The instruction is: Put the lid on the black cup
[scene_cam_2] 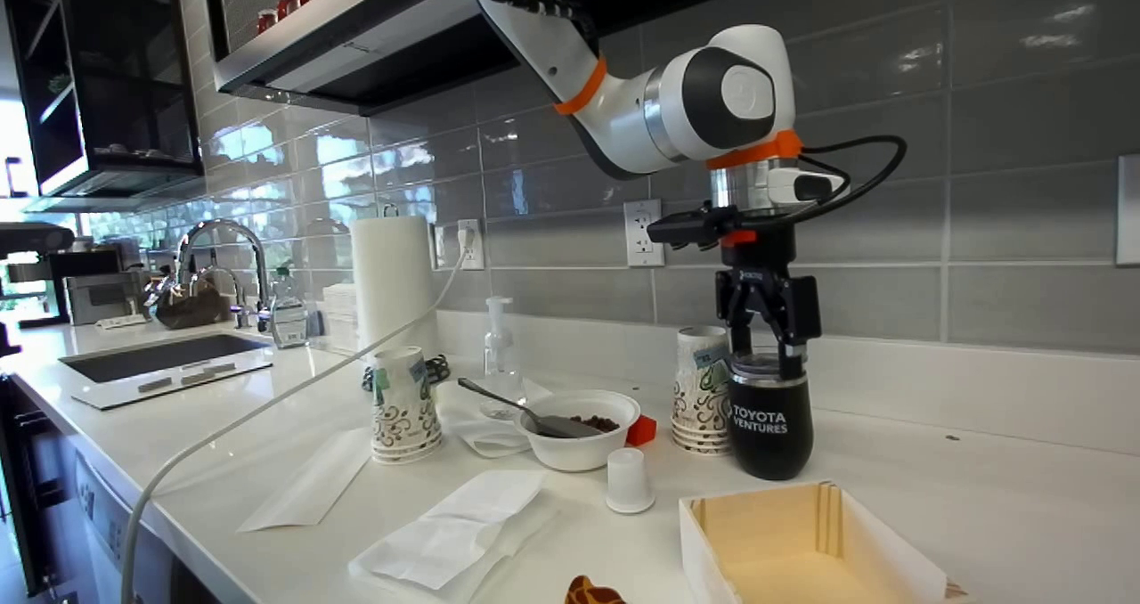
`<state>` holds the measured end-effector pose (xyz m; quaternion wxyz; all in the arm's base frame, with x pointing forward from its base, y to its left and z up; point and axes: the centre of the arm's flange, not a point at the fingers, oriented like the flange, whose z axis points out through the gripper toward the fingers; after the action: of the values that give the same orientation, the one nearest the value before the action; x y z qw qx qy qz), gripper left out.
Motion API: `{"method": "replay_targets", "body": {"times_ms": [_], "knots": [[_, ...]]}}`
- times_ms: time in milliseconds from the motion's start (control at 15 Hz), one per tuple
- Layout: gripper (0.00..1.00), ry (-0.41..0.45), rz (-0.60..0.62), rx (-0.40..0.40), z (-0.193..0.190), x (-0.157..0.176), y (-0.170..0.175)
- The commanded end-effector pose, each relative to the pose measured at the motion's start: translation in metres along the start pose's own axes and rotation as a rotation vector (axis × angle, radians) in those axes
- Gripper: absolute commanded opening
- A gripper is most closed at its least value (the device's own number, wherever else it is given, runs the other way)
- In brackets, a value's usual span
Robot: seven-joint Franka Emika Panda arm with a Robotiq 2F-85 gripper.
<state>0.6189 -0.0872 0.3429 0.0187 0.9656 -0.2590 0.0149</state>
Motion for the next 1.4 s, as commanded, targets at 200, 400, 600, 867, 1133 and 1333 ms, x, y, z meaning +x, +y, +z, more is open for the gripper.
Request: {"method": "replay_targets", "body": {"times_ms": [200, 400, 600, 867, 1133, 1333], "knots": [[0.67, -0.032, 0.002, -0.004, 0.0011, 0.0098, -0.0036], [0.67, -0.045, 0.005, -0.013, 0.0030, 0.0107, -0.0032], [0.67, -0.053, 0.008, -0.020, 0.0027, 0.0128, -0.0023], [1.00, -0.059, 0.010, -0.018, 0.0020, 0.0128, -0.0001], [1.00, -0.060, 0.009, -0.016, 0.0038, 0.0123, 0.0003], [1.00, -0.060, 0.007, -0.015, 0.0027, 0.0110, 0.0005]]}}
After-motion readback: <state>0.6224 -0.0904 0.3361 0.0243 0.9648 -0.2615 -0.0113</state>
